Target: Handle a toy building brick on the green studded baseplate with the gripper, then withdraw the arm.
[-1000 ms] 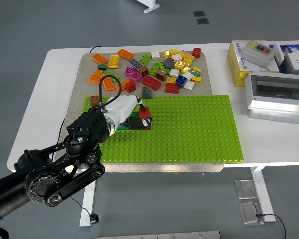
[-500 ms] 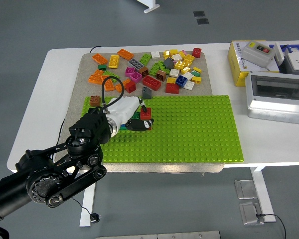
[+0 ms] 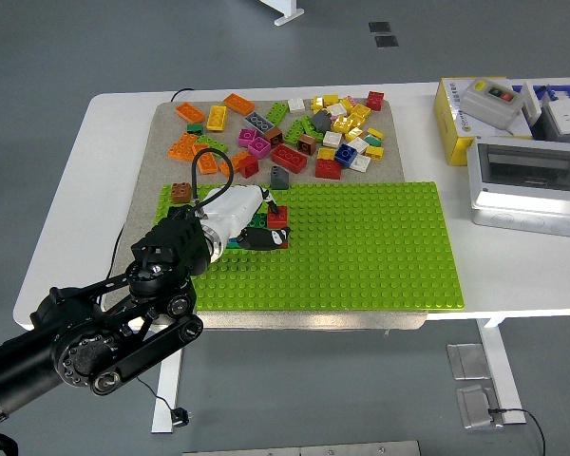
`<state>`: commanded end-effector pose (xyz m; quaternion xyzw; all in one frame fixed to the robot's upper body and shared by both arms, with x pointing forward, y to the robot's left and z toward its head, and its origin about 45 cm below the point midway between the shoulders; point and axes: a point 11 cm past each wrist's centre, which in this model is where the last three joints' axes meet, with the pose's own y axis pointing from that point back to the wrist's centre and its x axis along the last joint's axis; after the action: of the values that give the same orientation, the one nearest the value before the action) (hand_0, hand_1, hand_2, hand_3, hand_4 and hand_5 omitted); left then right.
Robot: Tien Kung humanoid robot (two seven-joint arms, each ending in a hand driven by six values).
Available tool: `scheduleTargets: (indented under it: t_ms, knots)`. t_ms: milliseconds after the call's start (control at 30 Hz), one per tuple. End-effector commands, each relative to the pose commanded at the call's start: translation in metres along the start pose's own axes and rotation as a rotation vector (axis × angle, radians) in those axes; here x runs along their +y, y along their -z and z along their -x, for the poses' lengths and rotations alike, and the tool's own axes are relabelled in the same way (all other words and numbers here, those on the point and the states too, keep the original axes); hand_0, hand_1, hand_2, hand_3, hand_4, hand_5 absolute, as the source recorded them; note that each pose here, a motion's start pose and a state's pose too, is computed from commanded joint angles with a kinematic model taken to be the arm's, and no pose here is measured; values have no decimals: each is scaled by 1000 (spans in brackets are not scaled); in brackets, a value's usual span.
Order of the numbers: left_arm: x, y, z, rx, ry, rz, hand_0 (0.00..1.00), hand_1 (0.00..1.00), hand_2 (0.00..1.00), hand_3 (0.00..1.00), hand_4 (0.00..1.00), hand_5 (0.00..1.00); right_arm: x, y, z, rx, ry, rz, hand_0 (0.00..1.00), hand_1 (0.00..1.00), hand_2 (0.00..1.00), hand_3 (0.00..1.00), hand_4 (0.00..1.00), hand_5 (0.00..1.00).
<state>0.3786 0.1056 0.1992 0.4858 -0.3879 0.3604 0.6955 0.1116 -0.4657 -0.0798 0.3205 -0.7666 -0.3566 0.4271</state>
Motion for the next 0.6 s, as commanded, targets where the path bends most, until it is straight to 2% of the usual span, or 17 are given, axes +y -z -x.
scheduleTargets:
  t_ms: [167, 300, 600]
  knots:
    - [2, 0, -5, 16, -8, 4, 938, 917, 897, 657, 684, 581, 0, -1, -1, 2, -2, 2, 690, 641, 621, 656, 399, 792]
    - [8, -2, -16, 57, -9, 24, 938, 916, 893, 645, 684, 581, 0, -2, -1, 2, -3, 5, 690, 640, 621, 656, 400, 793]
    - [24, 5, -52, 173, -64, 57, 938, 915, 894, 663, 678, 579, 0, -6, -2, 4, -4, 13, 690, 640, 621, 655, 400, 793]
